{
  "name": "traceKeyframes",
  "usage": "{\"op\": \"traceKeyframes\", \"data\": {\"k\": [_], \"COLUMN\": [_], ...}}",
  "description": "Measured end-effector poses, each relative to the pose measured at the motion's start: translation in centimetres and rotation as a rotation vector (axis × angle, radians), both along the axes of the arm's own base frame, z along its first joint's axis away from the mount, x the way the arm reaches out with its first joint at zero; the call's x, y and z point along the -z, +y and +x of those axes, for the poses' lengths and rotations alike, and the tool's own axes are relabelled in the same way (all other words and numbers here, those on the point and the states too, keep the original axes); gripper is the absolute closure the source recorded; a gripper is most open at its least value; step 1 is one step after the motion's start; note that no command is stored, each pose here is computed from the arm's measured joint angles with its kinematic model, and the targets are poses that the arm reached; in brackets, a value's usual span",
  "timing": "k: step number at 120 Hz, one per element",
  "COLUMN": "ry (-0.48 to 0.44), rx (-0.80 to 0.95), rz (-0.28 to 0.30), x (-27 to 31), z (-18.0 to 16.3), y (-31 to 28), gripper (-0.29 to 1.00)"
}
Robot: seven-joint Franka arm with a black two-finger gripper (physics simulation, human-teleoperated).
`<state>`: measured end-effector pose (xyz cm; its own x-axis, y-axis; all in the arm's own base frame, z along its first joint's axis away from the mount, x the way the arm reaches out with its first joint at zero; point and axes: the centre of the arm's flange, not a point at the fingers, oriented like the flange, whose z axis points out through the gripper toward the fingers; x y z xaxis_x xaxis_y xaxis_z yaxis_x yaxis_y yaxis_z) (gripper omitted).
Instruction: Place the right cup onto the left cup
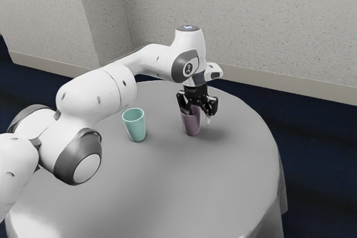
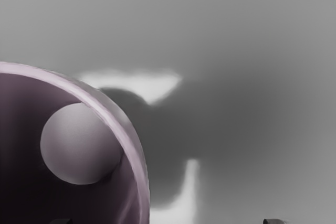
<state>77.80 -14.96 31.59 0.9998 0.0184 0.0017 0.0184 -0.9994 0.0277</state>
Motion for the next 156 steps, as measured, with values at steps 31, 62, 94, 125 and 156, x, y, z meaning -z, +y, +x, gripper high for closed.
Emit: {"op": "traceKeyframes", "data": {"k": [31, 62, 94, 125, 156], "ry": [0.006, 0.008, 0.009, 0.011, 0.010], "rx": [-0.009, -0.011, -0.013, -0.018, -0.020], "rz": [0.006, 0.008, 0.012, 0.024, 0.041], "x": [0.2, 0.3, 0.3, 0.3, -0.6], "z": [0.1, 0.1, 0.1, 0.1, 0.0], "y": [0.7, 0.8, 0.8, 1.1, 1.5], "gripper": [0.35, 0.67, 0.76, 0.78, 0.78]}}
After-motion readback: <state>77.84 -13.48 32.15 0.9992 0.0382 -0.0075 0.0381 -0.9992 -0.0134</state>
